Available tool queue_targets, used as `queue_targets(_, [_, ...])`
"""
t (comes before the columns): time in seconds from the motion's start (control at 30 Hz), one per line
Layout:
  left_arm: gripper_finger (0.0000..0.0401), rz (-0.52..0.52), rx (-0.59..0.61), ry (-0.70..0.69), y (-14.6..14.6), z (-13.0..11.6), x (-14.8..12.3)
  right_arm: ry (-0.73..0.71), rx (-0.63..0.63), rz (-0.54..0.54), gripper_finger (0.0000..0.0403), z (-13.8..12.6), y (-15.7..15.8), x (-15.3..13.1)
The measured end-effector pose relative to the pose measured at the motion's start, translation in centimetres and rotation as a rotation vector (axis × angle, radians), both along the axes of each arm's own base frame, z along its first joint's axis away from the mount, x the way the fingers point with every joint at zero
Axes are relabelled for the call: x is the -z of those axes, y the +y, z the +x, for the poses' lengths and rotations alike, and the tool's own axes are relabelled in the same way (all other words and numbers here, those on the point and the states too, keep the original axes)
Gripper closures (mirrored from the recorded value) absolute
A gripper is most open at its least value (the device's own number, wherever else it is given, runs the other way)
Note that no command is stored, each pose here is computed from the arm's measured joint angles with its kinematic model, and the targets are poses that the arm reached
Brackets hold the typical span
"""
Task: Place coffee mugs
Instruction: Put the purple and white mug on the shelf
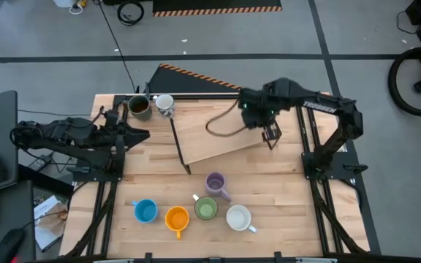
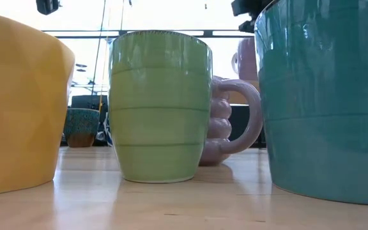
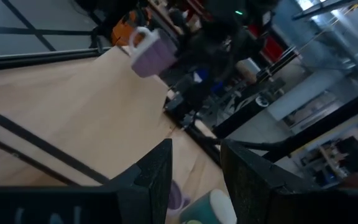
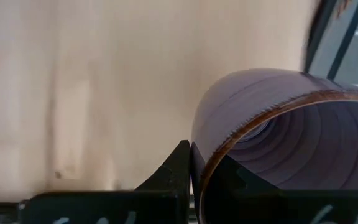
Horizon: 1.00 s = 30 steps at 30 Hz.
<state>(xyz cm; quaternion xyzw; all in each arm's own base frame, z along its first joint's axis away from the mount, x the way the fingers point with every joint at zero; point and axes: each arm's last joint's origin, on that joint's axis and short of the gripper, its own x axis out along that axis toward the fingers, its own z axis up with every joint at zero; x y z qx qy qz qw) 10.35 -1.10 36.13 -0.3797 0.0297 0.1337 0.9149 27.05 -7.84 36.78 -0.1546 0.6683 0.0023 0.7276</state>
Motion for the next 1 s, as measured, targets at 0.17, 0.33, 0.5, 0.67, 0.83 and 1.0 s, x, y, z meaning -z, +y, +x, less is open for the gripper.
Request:
queue_targets(0.17, [0.0259,-0.005,0.0,-0.024,0.0,0.0,-0.2,0.006,-0.003,-0.002,0.0372,-0.8,-2.8,0.0])
queue_targets(0.33, [0.0259,-0.002,-0.003,-0.023,0.0,0.0,-0.2,-0.025,-0.001,0.036,0.0371,-0.8,-4.7,0.4])
queue_targets(0.5, [0.0259,-0.005,-0.004,-0.024,0.0,0.0,-0.2,-0.026,0.031,0.038,0.037,-0.6,-6.1,1.1])
queue_targets(0.67, [0.0259,-0.005,-0.004,-0.023,0.0,0.0,-0.2,-0.007,0.057,0.058,0.037,-0.5,-6.7,1.6])
queue_targets(0.83, [0.0259,-0.005,-0.003,-0.023,0.0,0.0,-0.2,0.0,0.062,0.063,0.0368,-0.5,-6.7,1.7])
queue_targets(1.0, [0.0259,-0.005,-0.004,-0.023,0.0,0.0,-0.2,0.016,0.08,0.038,0.0349,-0.6,-6.8,1.7])
